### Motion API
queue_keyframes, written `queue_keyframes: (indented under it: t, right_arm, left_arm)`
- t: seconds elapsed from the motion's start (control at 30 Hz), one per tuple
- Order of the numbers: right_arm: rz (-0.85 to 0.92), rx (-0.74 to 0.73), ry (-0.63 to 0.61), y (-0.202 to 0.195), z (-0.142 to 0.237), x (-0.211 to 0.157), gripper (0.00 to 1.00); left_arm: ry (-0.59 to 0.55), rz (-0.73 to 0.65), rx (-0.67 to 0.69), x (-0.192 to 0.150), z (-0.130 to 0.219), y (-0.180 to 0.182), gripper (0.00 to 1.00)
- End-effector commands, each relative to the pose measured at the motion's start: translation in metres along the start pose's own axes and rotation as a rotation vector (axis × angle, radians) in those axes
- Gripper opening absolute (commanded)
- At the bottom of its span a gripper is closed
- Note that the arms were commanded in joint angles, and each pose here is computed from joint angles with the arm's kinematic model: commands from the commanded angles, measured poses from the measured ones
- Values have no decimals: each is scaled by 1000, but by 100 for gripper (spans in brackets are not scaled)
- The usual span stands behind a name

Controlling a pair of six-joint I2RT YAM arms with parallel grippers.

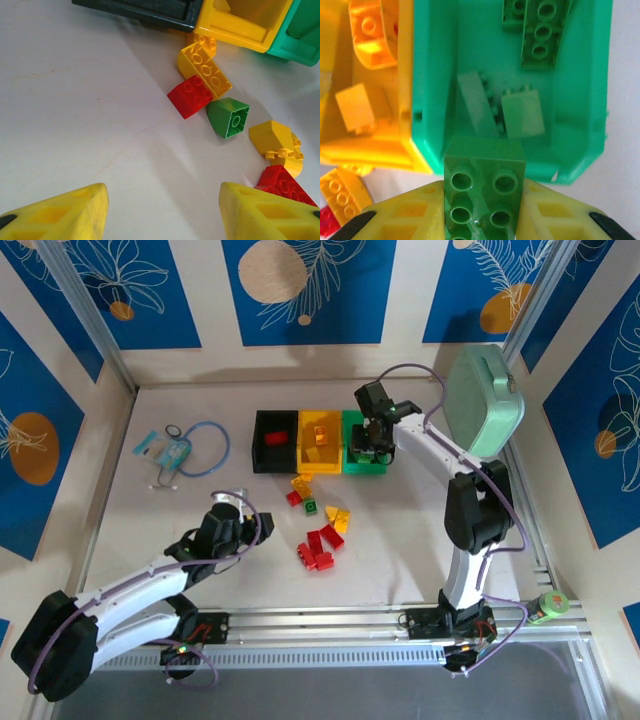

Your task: Sort the legos into containers by color

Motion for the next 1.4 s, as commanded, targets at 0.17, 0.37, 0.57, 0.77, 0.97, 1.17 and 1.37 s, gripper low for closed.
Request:
queue_keyframes:
  t: [0.17, 0.37, 0.57, 0.77, 0.97, 1.17, 1.37]
  right_arm:
    - [45, -76, 5, -12, -20, 40, 33]
    - [66, -21, 53, 0, -30, 51, 58]
    - [90, -139, 40, -3, -32, 16, 76]
    - [76, -21, -45, 3, 10, -23, 76]
    - [60, 13, -88, -6, 45, -48, 74]
    - [23, 39, -123, -20, 67, -64, 73]
    - [2, 59, -124, -26, 72, -73, 71]
  left_arm:
    - [33, -47, 1, 3, 1, -10, 59]
    - [56, -63, -32, 7, -7, -26, 59]
    - [93, -95, -76, 9, -22, -48, 59]
    - [114, -97, -97, 7, -39, -60, 60]
    - [161, -104, -134, 8, -63, -78, 66]
    - [215, -103, -127, 6, -86, -85, 65]
    - [261, -102, -93, 6, -104, -88, 62]
Point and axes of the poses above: each hand's point on the last joint's axis, 136 mm out from that joint toward the fingers, its own z axis back along the fingers, its own y axis along the line the jaws close on, x = y × z, the point moved 2 cm from there along z, back along the fingers, and after that the axes turned 10 degrees about -z, right-handed, at the moved point
